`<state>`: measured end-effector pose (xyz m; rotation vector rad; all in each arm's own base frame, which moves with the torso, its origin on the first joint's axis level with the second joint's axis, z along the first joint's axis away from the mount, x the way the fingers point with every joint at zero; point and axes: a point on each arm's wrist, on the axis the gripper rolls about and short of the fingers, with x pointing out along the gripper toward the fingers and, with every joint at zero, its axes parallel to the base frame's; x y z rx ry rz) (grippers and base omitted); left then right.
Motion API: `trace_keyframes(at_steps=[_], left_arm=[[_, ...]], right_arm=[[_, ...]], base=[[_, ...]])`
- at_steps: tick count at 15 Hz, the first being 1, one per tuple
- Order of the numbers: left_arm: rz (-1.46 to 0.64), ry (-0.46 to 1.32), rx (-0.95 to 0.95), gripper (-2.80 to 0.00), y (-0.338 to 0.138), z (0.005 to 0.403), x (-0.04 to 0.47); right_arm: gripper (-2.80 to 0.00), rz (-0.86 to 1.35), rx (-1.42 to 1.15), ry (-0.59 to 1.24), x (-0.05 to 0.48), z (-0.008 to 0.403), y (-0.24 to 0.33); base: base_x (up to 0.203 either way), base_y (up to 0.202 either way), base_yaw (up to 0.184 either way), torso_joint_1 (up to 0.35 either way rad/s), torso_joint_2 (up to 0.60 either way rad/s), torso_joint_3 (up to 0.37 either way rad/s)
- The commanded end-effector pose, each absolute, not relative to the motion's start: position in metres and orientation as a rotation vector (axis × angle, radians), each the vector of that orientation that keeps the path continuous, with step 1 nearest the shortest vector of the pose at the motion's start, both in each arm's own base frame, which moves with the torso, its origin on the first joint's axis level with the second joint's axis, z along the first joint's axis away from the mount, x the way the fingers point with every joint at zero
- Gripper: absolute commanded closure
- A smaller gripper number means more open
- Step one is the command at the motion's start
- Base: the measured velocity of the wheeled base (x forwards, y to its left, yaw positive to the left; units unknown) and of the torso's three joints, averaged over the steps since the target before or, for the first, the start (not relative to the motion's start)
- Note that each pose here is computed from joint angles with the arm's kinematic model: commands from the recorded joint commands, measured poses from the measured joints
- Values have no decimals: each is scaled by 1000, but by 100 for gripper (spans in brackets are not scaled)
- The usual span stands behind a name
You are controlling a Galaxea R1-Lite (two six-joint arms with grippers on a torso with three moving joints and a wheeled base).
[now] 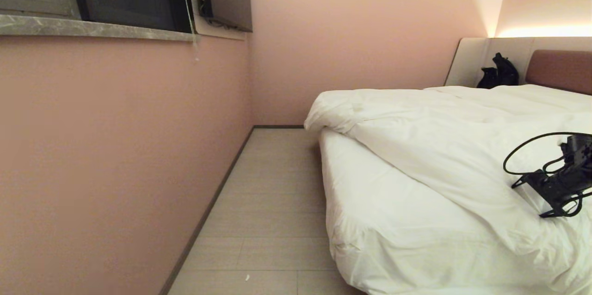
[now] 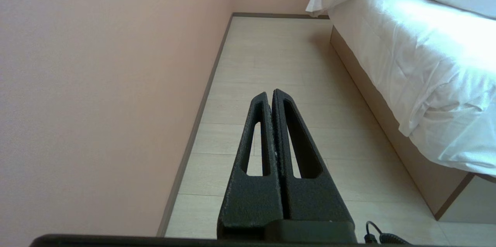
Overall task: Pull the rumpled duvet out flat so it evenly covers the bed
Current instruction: Hold the folded corner of the quilt
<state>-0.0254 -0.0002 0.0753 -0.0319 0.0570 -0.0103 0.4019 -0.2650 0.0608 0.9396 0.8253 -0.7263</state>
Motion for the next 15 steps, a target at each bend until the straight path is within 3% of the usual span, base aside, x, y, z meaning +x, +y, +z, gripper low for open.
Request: trace_keyframes(at_steps=[1, 2, 3, 15], left_arm=[[-10, 57, -32, 0, 0, 75, -25], [-10, 57, -32, 0, 0, 75, -25], [-10, 57, -32, 0, 0, 75, -25], [-10, 57, -32, 0, 0, 75, -25]], right_arm=[[-280, -836, 838, 812, 405, 47, -270], [-280, -829, 826, 814, 406, 46, -270], [0, -825, 812, 825, 408, 42, -268], [0, -818, 756, 837, 421, 50, -242]], base=[[0, 0, 0, 0, 0, 0], [0, 0, 0, 0, 0, 0], [0, 0, 0, 0, 0, 0], [0, 0, 0, 0, 0, 0]])
